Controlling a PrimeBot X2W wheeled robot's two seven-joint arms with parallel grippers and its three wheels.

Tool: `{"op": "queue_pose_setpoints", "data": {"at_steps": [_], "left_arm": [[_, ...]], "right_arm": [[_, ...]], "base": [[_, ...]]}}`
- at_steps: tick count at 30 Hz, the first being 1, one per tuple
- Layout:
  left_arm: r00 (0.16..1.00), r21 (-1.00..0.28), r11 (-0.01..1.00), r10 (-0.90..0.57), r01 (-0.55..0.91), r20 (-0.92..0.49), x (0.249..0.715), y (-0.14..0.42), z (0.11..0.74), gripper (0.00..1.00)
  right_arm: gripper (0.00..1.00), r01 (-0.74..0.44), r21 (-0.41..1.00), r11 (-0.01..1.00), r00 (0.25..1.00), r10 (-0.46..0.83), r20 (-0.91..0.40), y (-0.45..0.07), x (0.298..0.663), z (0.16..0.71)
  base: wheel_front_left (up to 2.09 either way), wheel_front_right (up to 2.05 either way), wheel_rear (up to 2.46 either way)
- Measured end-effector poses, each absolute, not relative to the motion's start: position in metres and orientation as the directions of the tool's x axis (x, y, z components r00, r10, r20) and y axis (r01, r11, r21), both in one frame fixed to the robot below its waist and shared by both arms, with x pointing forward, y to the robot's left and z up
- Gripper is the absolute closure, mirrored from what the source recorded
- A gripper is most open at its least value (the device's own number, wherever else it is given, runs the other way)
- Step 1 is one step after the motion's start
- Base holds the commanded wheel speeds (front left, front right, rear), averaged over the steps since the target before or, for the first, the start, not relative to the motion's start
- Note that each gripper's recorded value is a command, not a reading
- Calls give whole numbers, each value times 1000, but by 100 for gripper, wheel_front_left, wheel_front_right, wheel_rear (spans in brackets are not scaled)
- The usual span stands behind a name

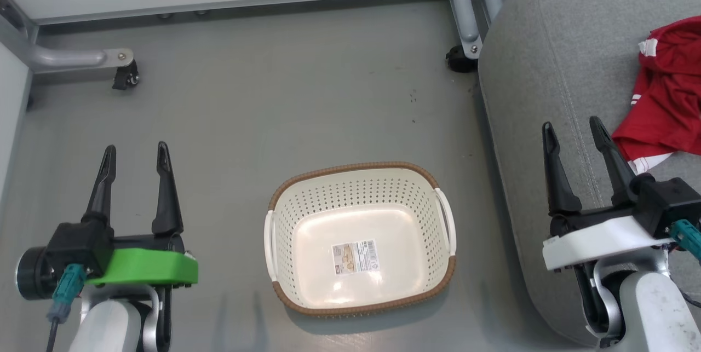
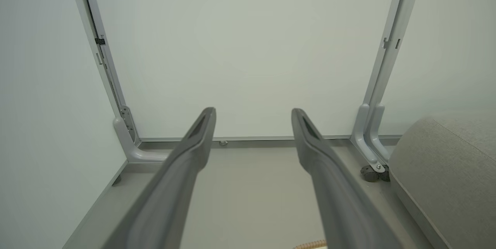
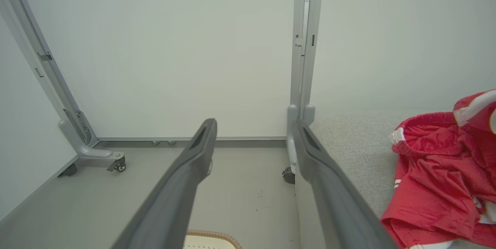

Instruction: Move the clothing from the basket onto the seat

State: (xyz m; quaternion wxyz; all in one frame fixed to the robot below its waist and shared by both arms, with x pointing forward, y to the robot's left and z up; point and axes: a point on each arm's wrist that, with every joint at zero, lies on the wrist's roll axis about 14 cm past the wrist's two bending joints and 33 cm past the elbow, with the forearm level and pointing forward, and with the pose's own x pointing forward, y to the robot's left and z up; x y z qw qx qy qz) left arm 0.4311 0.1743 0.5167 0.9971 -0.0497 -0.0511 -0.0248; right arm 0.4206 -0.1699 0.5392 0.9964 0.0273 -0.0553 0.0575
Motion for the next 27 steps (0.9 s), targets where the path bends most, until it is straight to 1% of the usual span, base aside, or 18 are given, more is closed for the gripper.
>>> {"op": "queue_pose_setpoints", "data": {"at_steps": [7, 14, 22, 27], "left_arm": [[997, -109, 994, -13, 22, 80, 402, 187, 511, 0], [998, -103, 994, -27, 32, 53, 383, 186, 503, 0], [998, -94, 994, -58, 61, 35, 371, 178, 497, 0], [997, -87, 994, -70, 71, 20, 369, 174, 491, 0]], "right_arm": [[0, -135, 69, 988, 988, 129, 82, -161, 399, 536], [0, -128, 77, 989, 991, 124, 53, -162, 379, 531], [0, -118, 78, 990, 992, 116, 40, -164, 364, 530], [0, -118, 79, 990, 993, 115, 37, -164, 362, 531]], "base": [[0, 0, 0], [0, 0, 0], [0, 0, 0], [0, 0, 0]]}}
